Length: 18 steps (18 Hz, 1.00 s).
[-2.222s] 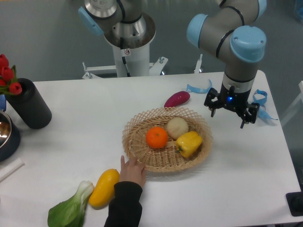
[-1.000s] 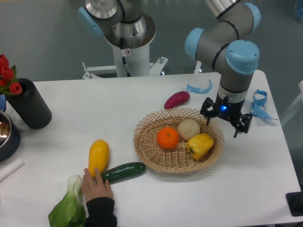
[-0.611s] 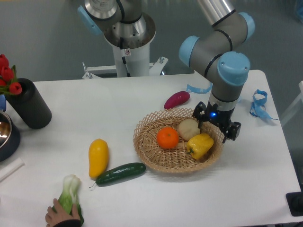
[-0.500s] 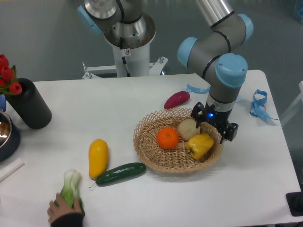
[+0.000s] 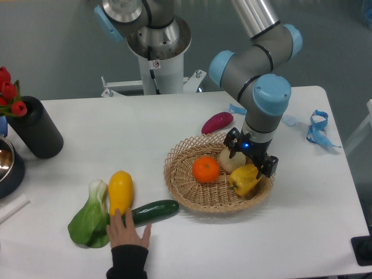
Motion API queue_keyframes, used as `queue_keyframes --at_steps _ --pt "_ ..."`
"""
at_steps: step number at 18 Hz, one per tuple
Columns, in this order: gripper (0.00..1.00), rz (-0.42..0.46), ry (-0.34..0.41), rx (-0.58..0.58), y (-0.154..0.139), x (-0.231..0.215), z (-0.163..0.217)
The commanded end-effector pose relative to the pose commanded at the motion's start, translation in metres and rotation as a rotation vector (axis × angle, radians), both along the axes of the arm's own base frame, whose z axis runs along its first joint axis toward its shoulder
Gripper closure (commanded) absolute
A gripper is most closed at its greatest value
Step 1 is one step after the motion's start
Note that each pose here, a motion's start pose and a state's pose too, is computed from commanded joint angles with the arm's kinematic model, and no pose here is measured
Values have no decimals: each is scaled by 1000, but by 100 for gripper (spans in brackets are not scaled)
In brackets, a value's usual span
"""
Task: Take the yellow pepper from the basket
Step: 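Lower the open gripper down over the yellow bell pepper in the basket, then close the gripper on the yellow bell pepper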
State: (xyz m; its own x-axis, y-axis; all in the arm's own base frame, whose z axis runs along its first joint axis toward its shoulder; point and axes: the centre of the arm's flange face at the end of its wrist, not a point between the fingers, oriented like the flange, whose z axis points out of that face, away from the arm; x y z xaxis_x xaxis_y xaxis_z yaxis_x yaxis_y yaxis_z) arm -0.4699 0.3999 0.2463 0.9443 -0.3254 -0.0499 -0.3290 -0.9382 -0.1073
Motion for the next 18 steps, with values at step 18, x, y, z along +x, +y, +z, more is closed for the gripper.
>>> queue_keyframes --at_steps 18 --pt "0 44 -33 -13 19 2 -23"
